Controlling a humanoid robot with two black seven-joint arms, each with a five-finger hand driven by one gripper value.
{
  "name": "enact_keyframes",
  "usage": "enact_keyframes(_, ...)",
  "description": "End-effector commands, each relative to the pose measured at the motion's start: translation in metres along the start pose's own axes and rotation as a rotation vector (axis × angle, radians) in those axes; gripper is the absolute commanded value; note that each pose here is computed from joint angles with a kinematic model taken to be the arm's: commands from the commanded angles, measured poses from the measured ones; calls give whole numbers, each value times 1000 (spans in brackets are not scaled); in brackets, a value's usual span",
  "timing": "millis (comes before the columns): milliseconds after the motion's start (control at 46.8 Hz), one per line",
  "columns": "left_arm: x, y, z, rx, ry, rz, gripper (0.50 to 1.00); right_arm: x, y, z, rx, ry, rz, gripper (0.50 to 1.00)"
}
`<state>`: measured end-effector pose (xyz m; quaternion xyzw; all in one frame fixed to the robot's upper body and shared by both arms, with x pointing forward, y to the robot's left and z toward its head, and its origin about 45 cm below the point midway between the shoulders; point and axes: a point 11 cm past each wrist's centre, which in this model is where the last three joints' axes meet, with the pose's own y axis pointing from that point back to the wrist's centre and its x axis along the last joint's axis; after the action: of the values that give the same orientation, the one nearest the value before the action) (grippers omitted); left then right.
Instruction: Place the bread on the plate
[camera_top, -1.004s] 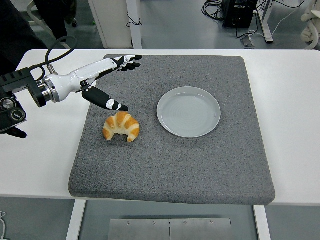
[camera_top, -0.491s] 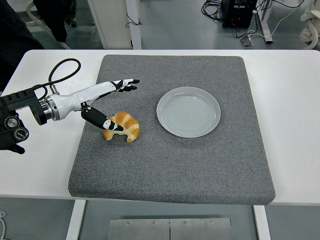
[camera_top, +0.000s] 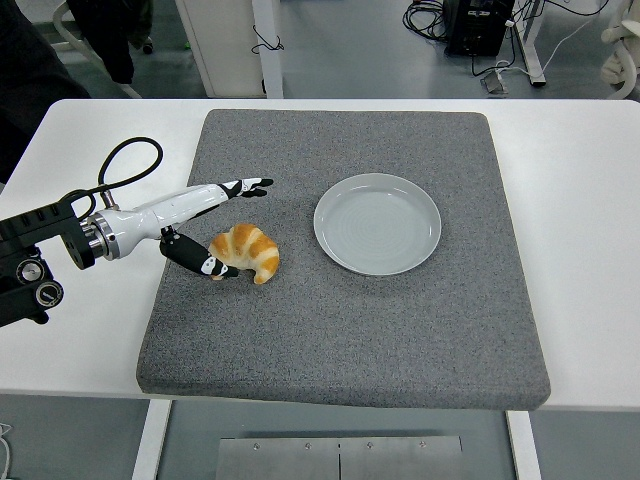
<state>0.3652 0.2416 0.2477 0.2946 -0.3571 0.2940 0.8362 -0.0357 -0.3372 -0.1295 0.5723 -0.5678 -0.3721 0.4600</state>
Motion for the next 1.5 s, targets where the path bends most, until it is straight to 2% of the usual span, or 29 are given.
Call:
enact_keyframes(0,-3,0,-2,5,-5,-2,963,0,0,0,0,0,-1,1000)
enact_keyframes(342,-15,-4,-20,53,-107,9,963,0,0,0,0,0,1,1000)
enact_keyframes(620,-21,-13,-21,52,-118,31,960,0,0,0,0,0,1,1000)
enact_keyframes(684,-20,-15,-20,47,-120,43,933,0,0,0,0,0,-1,1000)
enact_keyframes(983,-24,-20,-16,34,-116,45,875,0,0,0,0,0,-1,1000)
enact_keyframes(1068,-25,-21,-15,28,-117,42,843,0,0,0,0,0,-1,1000)
enact_keyframes(1474,-30,-20,-15,22,-134,22,861,0,0,0,0,0,-1,1000)
